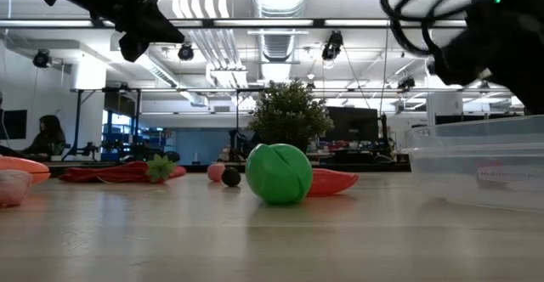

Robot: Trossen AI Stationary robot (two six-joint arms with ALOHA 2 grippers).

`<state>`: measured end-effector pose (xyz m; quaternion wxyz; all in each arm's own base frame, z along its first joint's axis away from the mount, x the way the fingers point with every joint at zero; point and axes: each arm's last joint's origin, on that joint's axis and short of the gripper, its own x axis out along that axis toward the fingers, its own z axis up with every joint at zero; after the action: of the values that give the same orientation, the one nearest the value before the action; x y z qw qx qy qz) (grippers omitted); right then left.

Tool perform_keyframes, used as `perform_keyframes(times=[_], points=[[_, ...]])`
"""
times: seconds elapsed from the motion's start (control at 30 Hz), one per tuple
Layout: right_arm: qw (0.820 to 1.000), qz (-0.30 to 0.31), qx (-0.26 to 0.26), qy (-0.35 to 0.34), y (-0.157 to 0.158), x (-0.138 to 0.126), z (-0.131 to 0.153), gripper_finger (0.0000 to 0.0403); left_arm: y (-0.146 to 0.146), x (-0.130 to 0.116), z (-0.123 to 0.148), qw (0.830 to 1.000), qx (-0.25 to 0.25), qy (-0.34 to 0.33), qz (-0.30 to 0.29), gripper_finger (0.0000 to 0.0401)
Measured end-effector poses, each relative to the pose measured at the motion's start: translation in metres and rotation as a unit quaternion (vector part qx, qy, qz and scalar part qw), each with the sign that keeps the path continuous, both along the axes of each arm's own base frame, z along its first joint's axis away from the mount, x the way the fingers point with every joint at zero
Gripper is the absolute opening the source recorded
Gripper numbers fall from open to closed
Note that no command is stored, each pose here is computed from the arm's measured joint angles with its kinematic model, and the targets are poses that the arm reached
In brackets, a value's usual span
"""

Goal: Pick and placing Produce into tupperware
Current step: Put the top red strawberry into the transparent bin

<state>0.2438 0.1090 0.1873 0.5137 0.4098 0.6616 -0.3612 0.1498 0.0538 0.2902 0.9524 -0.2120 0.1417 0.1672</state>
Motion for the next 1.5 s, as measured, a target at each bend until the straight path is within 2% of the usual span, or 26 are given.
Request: perform_keyframes(times=[0.1,0.2,0.43,0.53,0.67,0.83,0.97,1.1,1.3,1.5], points=[[0.999,-0.016,-0.027,-0.016,-0.010,0.008,0.020,0.0118,0.000,0.000,0.000,1.000,0.000,0.000,0.000,0.0000],[0.996,-0.028,-0.051,-0.070,-0.030,0.023,0.037,0.0121,0.000,0.000,0.000,1.000,0.000,0.000,0.000,0.0000],[0.981,0.001,-0.062,-0.183,-0.102,0.067,0.046,0.0125,0.000,0.000,0.000,1.000,0.001,-0.001,0.000,0.0000],[0.974,0.048,-0.077,-0.209,-0.130,0.083,0.050,0.0141,0.000,0.000,0.000,1.000,0.001,-0.001,0.000,0.0000],[0.953,0.172,-0.112,-0.224,-0.155,0.106,0.051,0.0176,0.000,0.000,0.000,1.000,0.000,-0.001,0.000,0.0000],[0.905,0.345,-0.136,-0.206,-0.176,0.133,0.036,0.0209,0.000,0.000,0.000,1.000,0.000,0.000,0.000,0.0000],[0.869,0.445,-0.137,-0.165,-0.187,0.143,0.013,0.0211,0.000,0.000,0.000,1.000,-0.012,-0.003,0.005,0.0000],[0.855,0.481,-0.137,-0.140,-0.201,0.142,-0.001,0.0201,0.000,0.000,0.000,1.000,-0.013,-0.003,0.005,0.0000],[0.830,0.498,-0.177,-0.179,-0.215,0.143,0.015,0.0192,0.000,0.001,0.000,1.000,-0.012,-0.002,0.005,0.0000],[0.816,0.526,-0.157,-0.180,-0.215,0.140,0.015,0.0191,0.001,0.001,0.000,1.000,-0.008,-0.001,0.016,0.0000]])
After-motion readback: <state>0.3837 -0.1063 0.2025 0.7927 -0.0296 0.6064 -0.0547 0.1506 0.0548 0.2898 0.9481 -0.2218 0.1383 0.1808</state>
